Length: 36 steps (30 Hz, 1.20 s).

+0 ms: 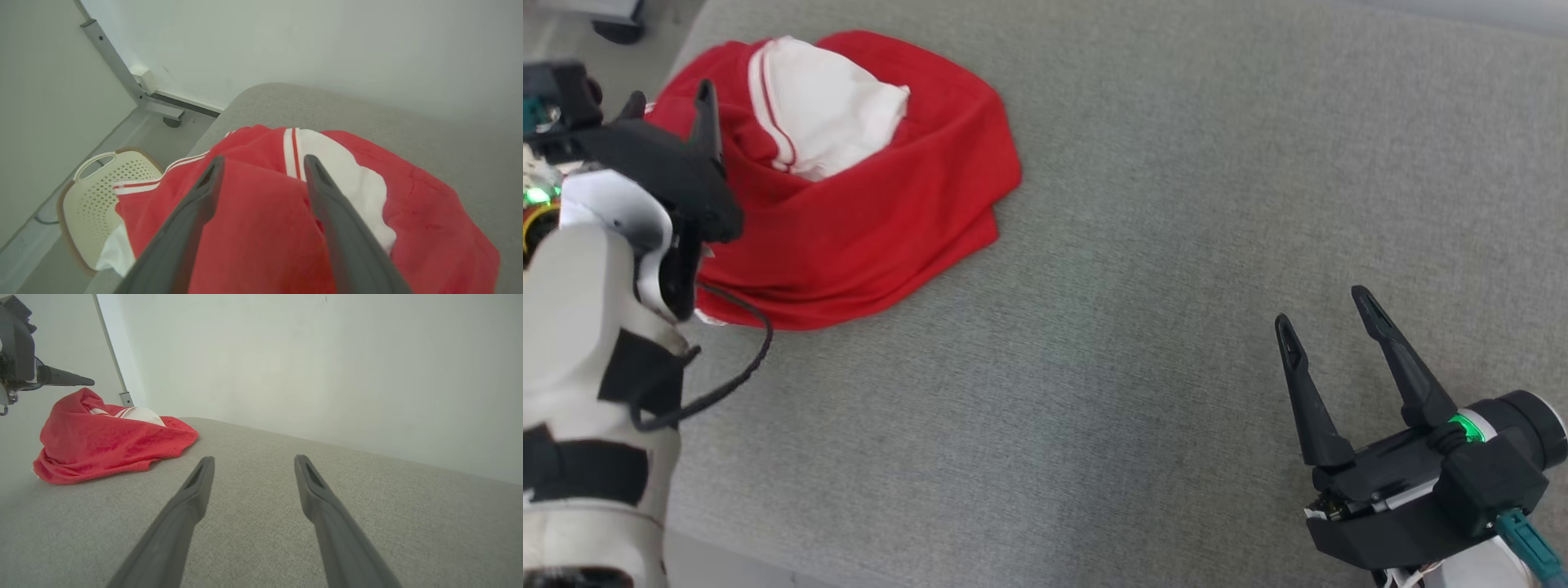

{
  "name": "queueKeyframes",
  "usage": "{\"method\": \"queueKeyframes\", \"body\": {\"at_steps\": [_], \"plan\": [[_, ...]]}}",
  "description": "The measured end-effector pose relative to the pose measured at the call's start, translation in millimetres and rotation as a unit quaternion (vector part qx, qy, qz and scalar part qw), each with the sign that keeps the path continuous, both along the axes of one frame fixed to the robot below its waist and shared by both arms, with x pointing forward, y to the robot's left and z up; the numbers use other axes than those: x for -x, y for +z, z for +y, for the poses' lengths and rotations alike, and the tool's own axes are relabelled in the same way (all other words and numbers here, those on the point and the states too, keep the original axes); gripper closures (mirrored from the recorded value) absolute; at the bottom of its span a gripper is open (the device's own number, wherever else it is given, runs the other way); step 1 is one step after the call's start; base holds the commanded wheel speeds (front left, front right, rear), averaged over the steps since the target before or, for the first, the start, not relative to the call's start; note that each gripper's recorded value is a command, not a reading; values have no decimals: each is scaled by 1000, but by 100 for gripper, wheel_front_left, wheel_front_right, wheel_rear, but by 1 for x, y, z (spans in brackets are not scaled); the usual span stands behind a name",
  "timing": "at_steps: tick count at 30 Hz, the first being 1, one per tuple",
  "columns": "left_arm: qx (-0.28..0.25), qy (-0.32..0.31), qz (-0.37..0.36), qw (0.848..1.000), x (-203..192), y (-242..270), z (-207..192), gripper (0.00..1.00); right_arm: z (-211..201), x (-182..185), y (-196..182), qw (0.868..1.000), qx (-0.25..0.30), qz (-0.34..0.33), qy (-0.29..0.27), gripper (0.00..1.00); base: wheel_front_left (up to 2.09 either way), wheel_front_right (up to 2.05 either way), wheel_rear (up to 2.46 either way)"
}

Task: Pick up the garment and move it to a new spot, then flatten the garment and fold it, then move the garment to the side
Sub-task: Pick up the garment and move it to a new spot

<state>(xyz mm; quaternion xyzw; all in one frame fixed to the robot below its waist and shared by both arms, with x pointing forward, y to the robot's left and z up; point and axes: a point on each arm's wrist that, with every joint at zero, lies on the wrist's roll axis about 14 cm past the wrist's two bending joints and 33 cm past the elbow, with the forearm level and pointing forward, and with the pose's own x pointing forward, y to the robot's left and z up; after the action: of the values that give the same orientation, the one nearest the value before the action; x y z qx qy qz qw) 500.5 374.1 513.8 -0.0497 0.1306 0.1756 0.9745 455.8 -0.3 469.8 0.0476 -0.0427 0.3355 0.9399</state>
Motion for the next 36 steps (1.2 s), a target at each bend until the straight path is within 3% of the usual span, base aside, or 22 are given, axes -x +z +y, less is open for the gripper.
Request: {"method": "queueKeyframes", "body": {"at_steps": [3,9,13,17,18,19,20,24,27,32,36], "plan": [[-1,-11,98,995,-7,-31,-3,0,-4,-4,-9,1000,3,8,-2,0,0,0,0],[-9,-9,210,978,-7,-67,5,0,-10,-9,-22,1000,-3,27,-11,0,0,0,0],[39,0,246,969,-3,-91,-1,0,-14,-12,-29,999,-1,32,-14,0,0,0,0],[44,6,255,966,-4,-100,-1,0,-17,-16,-30,999,-2,31,-20,0,0,0,0],[43,3,263,964,-3,-104,-2,38,-18,-17,-29,999,-2,28,-21,0,0,0,0],[41,-2,268,963,-2,-107,-4,65,-18,-18,-29,999,-1,27,-22,0,0,0,0],[41,-2,266,963,-3,-108,-4,100,-18,-18,-29,999,0,26,-21,0,0,0,0],[17,-4,227,974,-11,-96,0,100,-18,-19,-26,1000,0,22,-21,0,0,0,0],[-14,1,152,988,-25,-68,7,100,-17,-18,-22,1000,-2,17,-21,0,0,0,0],[-36,-3,37,999,-39,-18,8,100,-16,-15,-10,1000,-9,11,-27,0,0,0,0],[-6,5,-71,997,-42,27,3,100,-17,-9,3,999,-16,5,-35,0,0,0,0]]}}
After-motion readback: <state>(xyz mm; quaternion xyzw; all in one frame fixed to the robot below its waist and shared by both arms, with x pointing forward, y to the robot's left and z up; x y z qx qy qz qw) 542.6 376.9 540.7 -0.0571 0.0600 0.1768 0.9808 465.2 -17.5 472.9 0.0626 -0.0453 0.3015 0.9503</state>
